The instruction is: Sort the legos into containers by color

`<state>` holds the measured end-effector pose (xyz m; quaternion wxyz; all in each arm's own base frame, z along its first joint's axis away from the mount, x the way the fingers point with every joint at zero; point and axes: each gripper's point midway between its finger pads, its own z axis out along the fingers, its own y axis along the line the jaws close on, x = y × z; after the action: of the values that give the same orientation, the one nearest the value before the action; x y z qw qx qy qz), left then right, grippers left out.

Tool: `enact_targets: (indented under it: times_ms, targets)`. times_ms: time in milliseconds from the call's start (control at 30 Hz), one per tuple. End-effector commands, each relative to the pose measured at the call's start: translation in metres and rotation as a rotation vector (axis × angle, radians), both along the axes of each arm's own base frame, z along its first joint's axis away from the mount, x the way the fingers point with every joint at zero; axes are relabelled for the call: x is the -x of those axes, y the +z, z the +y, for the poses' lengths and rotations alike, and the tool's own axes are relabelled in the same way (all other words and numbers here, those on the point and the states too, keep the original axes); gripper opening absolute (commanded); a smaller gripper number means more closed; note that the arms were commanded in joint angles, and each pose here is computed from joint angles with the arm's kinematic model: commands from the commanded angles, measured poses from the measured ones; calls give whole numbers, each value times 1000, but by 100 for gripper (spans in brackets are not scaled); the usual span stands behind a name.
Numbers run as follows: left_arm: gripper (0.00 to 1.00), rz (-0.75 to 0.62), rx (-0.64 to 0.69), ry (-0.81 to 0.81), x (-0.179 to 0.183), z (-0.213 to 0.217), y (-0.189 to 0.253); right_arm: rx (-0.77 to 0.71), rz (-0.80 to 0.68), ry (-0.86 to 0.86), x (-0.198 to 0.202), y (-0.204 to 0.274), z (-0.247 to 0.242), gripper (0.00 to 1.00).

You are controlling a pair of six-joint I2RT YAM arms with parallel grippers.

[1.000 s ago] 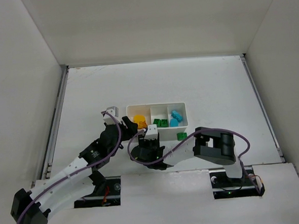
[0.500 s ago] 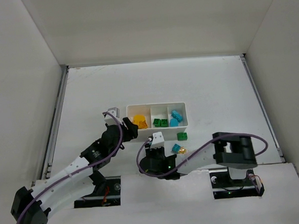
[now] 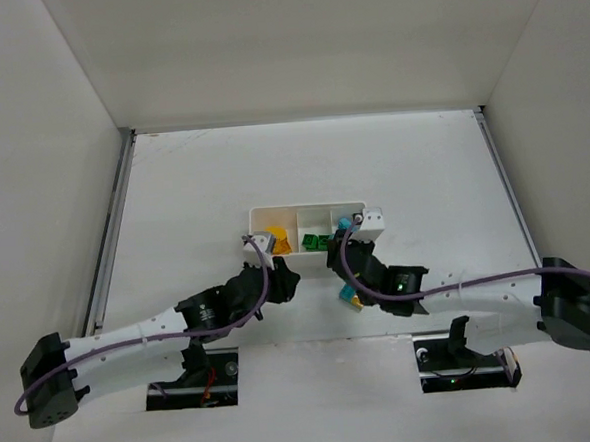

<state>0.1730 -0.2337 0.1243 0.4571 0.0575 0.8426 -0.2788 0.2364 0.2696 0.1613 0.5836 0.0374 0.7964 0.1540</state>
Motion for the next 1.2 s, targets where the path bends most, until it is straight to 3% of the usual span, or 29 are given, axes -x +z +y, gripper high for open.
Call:
enact_targets:
  times_ms: [0,233,467,600,667,867,967,1033,1100,1167]
  targets:
    - [34,-50,71,-41,8,-27,24,4,34,34,-14,-3,-9,26]
    - [35,-39,44,-110,31,-58,8,8,60,0,-44,-7,-26,31]
    - [37,-33,52,-137,38,-74,3,22,55,-12,-53,-4,-29,58]
    - [38,-30,51,-133,36,-74,1,-13,32,-37,-47,2,-43,63]
    - [38,-30,52,-130,35,-73,1,-26,21,-73,-41,3,-58,61]
    - [39,-32,53,-112,27,-70,1,-34,76,-107,-1,-19,-87,38]
    - [40,-35,59,-108,24,-69,2,-7,173,-110,18,-45,-94,39]
    - [40,-36,62,-104,21,-69,4,16,226,-111,28,-60,-95,46]
    - [41,-37,69,-100,18,-68,5,44,276,-100,35,-75,-92,61]
    - [41,-34,74,-97,18,-68,4,68,321,-83,40,-88,-88,70]
